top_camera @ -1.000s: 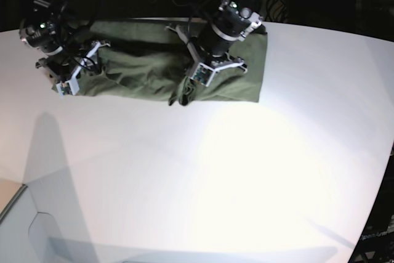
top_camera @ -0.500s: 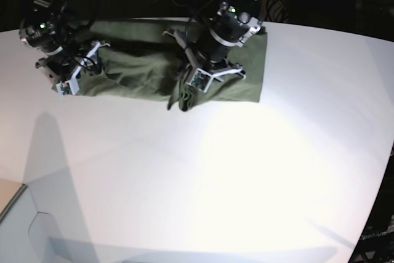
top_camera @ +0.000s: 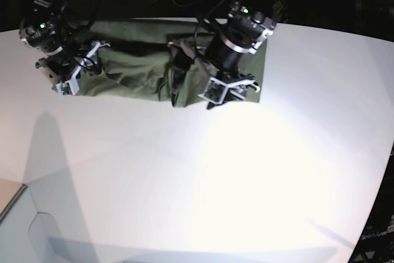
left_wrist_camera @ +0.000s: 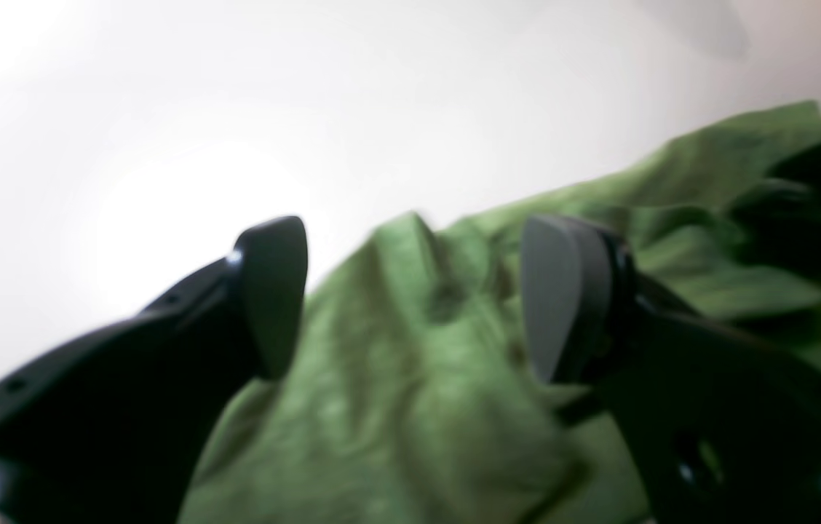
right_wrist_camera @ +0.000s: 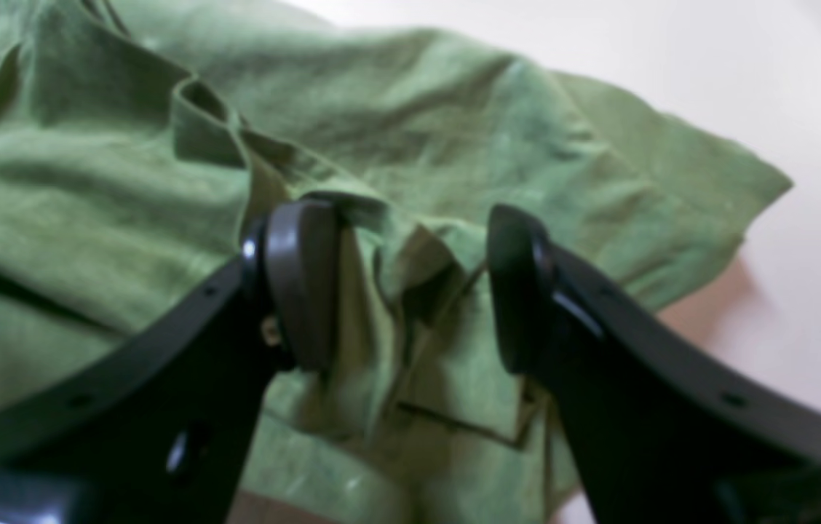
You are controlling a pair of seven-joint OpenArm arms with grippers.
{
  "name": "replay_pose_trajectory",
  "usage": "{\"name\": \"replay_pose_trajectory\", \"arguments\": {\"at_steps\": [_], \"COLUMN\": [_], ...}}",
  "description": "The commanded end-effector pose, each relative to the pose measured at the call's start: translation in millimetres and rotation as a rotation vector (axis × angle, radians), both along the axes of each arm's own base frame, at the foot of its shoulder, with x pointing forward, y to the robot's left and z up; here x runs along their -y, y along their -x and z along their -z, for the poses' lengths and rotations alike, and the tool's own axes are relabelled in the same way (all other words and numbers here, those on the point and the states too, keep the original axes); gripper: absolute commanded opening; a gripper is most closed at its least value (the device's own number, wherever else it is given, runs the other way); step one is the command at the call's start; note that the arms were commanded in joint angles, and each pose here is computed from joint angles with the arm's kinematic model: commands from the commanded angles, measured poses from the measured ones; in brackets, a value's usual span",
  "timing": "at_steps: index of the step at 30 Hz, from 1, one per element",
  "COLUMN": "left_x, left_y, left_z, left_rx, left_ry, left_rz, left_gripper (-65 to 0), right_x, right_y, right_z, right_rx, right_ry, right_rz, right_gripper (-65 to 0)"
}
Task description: Layout the t-shirt on the table in an organized manner, then fold the t-shirt properly
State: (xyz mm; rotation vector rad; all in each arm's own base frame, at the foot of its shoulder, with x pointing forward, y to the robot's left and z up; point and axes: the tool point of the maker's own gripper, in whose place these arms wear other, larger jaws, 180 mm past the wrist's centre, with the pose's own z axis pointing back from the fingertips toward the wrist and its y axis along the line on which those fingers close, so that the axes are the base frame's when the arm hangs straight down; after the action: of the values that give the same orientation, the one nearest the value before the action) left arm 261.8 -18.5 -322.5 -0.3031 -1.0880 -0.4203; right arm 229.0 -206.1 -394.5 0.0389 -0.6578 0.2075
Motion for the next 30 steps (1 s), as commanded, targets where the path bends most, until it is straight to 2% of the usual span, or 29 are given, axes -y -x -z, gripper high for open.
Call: {"name": "replay_pose_trajectory", "arguments": {"at_steps": [1, 6, 10, 12, 15, 18, 23, 30], "left_x": [-2.2, -34.7, -87.7, -121.0, -166.5, -186.2, -210.9, -228.7], "left_y": [-5.0, -4.9, -14.3, -17.2, -18.5, -16.1, -12.0, -8.4], "left_z": [-9.3, 1.3, 5.8, 7.0, 6.5, 17.3, 31.9, 38.4], "left_rx": [0.033, 0.013, 0.007, -0.004, -0.014, -0.056, -0.111, -0.126], "left_ry": [0.017, -0.031, -0.071, -0.051, 0.0, 0.054, 0.12, 0.12], "left_rz": [-0.012, -0.077, -0.219, -0.307, -0.402, -0.426, -0.47, -0.52], "left_gripper": [-20.7, -20.7, -20.2, -20.1, -20.1, -20.1, -20.1, -20.1], "right_x": [1.5, 1.5, 1.1, 0.9, 1.4, 1.3, 5.6, 27.5], "right_y": [-6.8, -6.8, -8.3, -9.1, -16.1, -20.5, -24.9, -13.4], "right_z": [-9.2, -9.2, -12.3, -13.2, -24.3, -37.7, -59.3, -43.7], "right_rx": [0.039, 0.039, 0.05, 0.054, 0.09, 0.127, 0.188, 0.139], "right_ry": [0.002, 0.002, 0.005, 0.004, 0.015, 0.034, 0.062, 0.059], "right_rz": [-0.003, -0.003, -0.004, -0.005, -0.005, -0.012, 0.005, 0.076], "right_gripper": [-32.6, -32.4, -32.1, -31.0, -24.4, -20.6, -20.6, -20.5]}}
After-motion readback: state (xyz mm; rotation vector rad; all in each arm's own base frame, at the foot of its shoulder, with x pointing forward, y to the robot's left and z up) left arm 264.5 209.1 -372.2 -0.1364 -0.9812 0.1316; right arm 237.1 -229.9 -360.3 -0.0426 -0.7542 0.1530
